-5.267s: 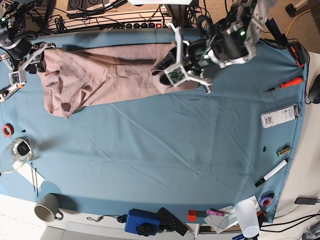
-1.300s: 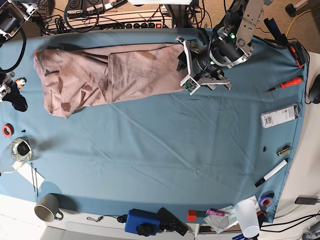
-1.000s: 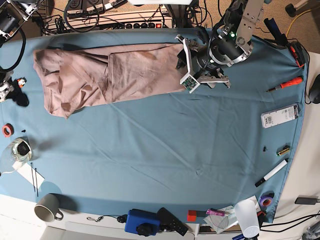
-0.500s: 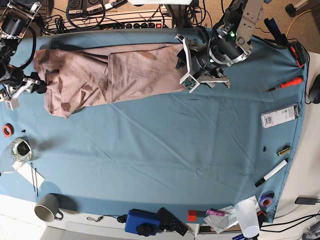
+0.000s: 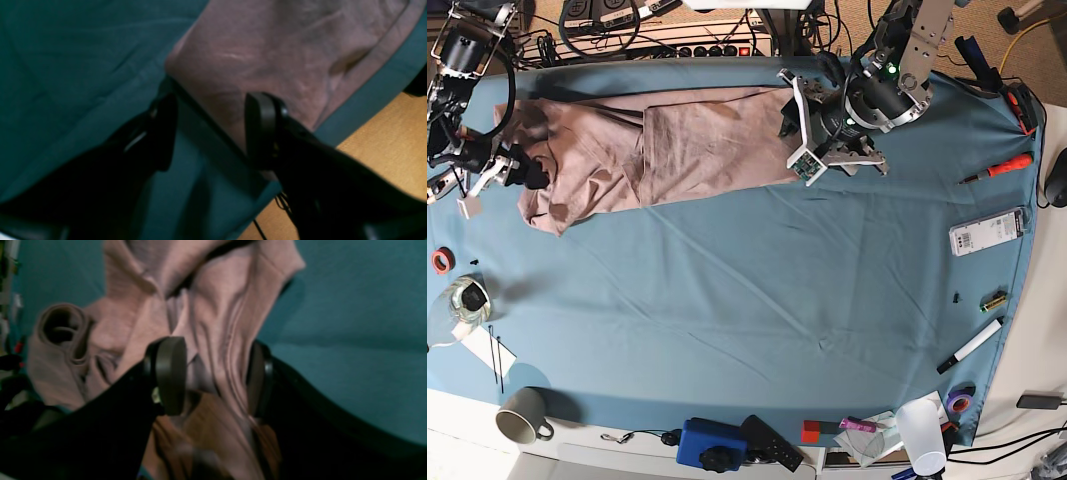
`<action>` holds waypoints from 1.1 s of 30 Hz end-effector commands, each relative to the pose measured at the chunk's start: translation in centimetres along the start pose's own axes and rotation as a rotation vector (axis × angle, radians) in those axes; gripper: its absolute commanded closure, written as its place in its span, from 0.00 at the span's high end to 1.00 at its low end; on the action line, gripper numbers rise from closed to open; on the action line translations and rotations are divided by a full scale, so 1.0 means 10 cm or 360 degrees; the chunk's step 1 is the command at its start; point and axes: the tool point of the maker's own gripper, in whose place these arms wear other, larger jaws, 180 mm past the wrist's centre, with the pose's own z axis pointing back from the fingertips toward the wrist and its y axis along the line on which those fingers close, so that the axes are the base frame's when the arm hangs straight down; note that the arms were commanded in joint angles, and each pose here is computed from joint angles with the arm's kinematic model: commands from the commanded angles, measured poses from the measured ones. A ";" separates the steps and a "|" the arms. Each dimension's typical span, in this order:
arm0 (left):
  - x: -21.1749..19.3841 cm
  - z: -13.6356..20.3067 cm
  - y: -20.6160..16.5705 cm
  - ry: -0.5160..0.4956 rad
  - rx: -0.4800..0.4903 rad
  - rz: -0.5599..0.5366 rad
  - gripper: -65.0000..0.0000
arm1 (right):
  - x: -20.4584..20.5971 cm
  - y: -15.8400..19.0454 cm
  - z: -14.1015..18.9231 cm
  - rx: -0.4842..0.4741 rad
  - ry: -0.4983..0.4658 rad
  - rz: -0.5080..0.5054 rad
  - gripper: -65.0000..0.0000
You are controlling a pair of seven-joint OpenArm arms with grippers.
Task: Fold the T-shirt properly
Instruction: 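Lift the sleeve end with the right gripper and fold it over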
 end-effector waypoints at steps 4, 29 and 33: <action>0.13 0.04 0.01 -0.0085 0.0010 -0.0004 0.47 | -0.03 -0.05 0.05 -0.0046 0.0064 0.0019 0.44; 0.26 0.00 -0.09 -0.0140 -0.0006 0.0128 0.47 | 0.88 -0.49 0.85 -0.0494 -0.0338 0.0128 0.00; 0.22 0.00 -0.09 -0.0110 -0.0002 0.0131 0.47 | 0.93 -0.55 1.00 -0.0566 -0.0318 0.0156 0.00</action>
